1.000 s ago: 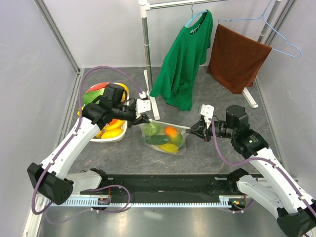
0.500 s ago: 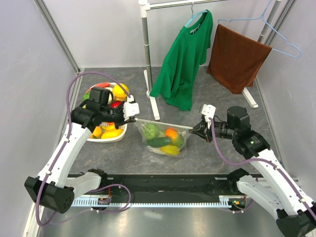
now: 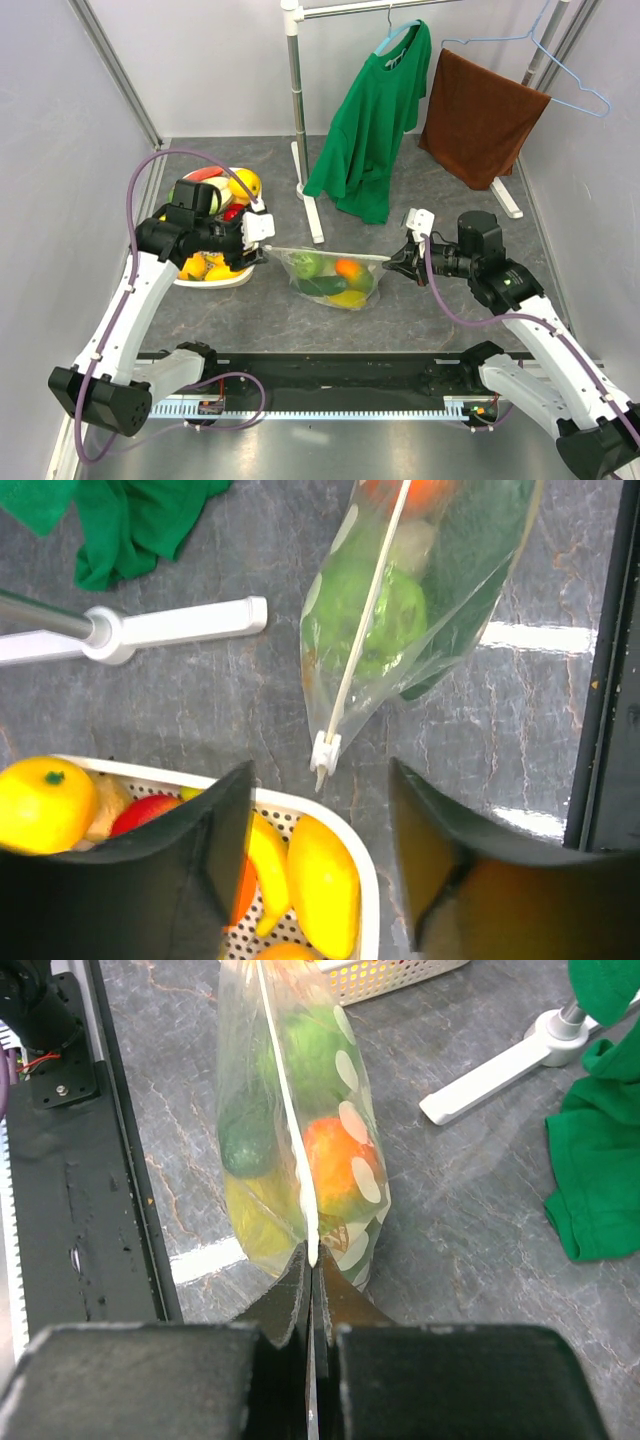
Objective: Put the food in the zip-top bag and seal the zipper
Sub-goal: Zip the zipper food storage bag at the center of the board, then place the zipper food storage bag at the center of the board.
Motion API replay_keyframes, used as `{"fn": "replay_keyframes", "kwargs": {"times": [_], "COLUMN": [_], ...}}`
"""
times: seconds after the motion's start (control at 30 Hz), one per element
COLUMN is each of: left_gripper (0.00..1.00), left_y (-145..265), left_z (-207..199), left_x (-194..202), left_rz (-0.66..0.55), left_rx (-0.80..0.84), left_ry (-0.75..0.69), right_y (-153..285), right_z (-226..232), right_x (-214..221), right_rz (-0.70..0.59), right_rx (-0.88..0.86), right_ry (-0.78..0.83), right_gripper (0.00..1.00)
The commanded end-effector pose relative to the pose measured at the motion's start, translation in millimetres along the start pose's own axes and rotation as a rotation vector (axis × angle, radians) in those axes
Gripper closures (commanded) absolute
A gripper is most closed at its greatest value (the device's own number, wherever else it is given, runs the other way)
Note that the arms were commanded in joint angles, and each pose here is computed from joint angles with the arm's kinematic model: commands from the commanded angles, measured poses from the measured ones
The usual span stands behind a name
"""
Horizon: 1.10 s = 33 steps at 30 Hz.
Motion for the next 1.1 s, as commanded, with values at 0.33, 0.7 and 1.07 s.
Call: {"fn": "replay_keyframes", "kwargs": {"times": [0.33,0.7,1.07], "left_gripper": [0.19,0.98,0.98], "left_y": [-55,-82,-89], "left_z": [-25,-18,46], "left_x": [-75,-85,-125], "left_rz": [-0.142,-0.135,-0.197], "left_rx": [0.173,0.199,0.029], "left_ry": [-0.029,0.031,0.164], "right_y": [1,5,12], "right_z": [6,9,-39], "right_x": [-21,-23,-79], "right_rz": [-0.054,-0.06,-0.249], "right_rx": [-0.084,-0.06,0.18], "right_ry": [0.048,-0.013,-0.488], "right_gripper": [1.0,0.99,0.02]}}
Point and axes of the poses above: each gripper's point midway between its finger pads, its own y axis back along the fingers, its own z axis along the line the jaws close on, x = y × z, the point moved 4 cm from there along y, back along the fingers, and after that the axes turned 2 degrees about y, right-handed, at the moved point
